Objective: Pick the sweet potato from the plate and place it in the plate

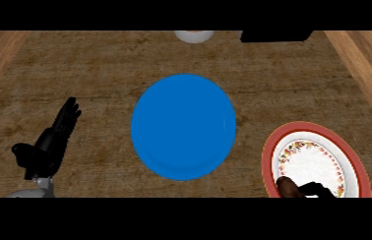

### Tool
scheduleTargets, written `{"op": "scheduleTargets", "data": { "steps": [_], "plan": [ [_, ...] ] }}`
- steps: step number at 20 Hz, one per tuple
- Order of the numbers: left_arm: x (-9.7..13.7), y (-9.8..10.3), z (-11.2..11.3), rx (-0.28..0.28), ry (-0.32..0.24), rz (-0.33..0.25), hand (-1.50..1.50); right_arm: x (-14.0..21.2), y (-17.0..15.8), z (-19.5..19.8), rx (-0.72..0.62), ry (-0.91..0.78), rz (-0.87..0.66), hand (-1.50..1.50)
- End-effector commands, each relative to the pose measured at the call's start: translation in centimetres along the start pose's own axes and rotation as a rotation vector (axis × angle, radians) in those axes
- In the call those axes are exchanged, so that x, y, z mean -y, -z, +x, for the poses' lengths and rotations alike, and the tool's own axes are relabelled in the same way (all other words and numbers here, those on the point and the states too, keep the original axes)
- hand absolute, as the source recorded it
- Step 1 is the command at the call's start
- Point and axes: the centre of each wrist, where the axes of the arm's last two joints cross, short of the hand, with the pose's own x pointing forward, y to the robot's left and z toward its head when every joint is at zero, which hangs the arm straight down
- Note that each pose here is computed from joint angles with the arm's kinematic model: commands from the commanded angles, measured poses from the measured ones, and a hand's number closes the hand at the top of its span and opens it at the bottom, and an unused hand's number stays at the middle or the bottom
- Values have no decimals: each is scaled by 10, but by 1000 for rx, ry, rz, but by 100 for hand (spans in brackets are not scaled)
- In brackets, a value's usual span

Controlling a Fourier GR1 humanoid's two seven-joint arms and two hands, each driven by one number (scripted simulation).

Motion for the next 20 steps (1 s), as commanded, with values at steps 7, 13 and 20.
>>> {"op": "scheduleTargets", "data": {
  "steps": [7,13,20],
  "plan": [
    [6,-2,-8,-2,4,-13,0,71,-96,40,121,16,-202,150],
    [18,18,0,-6,0,-16,0,89,-116,63,220,79,-379,150],
    [14,9,7,20,2,-49,0,98,-117,103,242,137,-374,150]
  ]
}}
